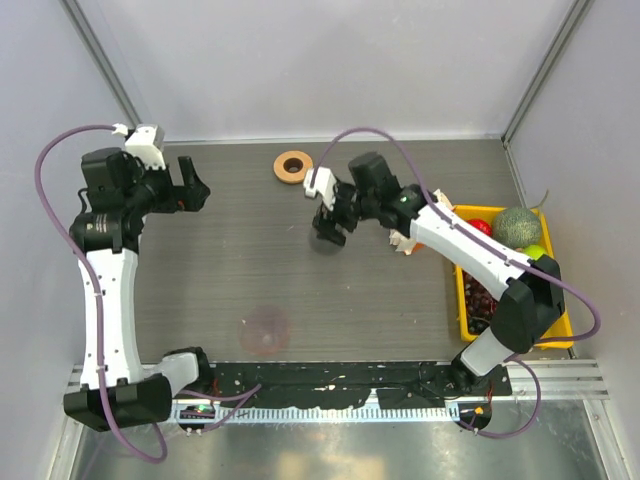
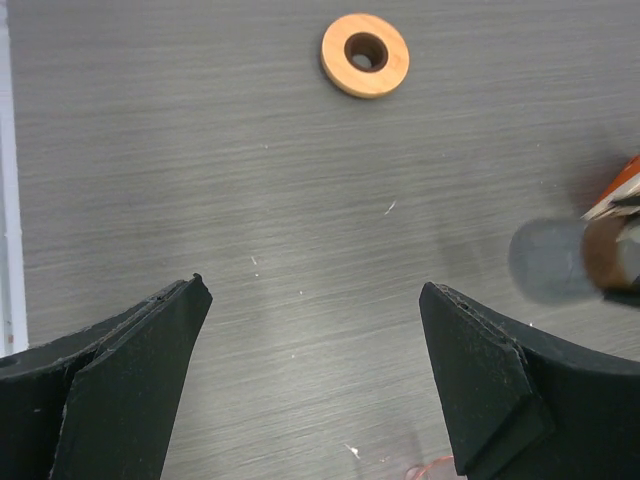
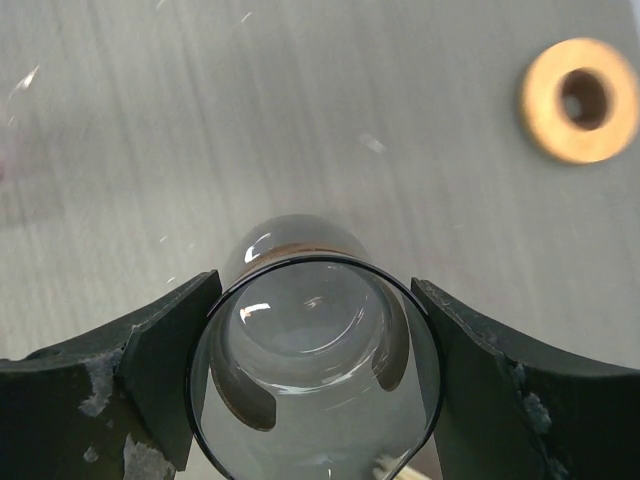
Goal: Place the coffee filter in the dripper
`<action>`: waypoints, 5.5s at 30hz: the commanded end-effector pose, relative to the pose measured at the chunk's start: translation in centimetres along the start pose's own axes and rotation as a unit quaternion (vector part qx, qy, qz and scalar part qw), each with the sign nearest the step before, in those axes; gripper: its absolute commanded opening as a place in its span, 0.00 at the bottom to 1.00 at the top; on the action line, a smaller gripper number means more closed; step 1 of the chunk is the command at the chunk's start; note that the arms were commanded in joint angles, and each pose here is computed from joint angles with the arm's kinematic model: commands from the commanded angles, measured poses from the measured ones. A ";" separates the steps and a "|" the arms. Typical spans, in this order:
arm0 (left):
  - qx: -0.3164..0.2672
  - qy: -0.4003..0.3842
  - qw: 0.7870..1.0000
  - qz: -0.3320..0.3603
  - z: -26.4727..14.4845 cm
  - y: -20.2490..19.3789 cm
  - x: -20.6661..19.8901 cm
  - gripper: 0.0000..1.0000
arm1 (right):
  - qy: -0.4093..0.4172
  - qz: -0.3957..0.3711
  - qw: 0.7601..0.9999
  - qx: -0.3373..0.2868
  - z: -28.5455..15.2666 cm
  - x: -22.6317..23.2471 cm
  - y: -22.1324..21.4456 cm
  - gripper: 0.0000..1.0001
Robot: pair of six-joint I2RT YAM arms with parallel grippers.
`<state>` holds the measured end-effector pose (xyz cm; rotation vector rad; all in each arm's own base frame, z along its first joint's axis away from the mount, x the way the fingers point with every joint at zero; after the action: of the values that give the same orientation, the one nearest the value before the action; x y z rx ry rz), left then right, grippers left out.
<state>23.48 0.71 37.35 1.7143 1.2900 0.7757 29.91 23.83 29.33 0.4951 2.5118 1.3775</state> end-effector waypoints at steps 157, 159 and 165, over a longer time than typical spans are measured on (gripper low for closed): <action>0.205 -0.552 0.742 -0.319 12.1 -10.9 -14.3 0.00 | -0.041 0.224 0.974 -0.017 -18.7 6.6 -4.2 0.95; 0.208 -0.551 0.742 -0.320 12.7 -10.7 -14.3 0.00 | -0.043 0.223 0.974 -0.018 -18.7 6.6 -4.2 0.96; 0.228 -0.536 0.752 -0.310 13.5 -11.1 -14.2 0.00 | -0.039 0.224 0.974 -0.016 -18.7 6.7 -4.4 0.95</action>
<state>25.71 -14.93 20.80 1.4165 1.1065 -0.9379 16.39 10.16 35.01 1.1760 2.4186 1.4911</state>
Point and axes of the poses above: each gripper's point midway between its finger pads, its own z axis out along the fingers, its own x axis along the line the jaws close on, y = z × x, the point moved 10 cm from there along -z, back along the fingers, and after that the axes turned 12 degrees about z, right-handed, at the moved point
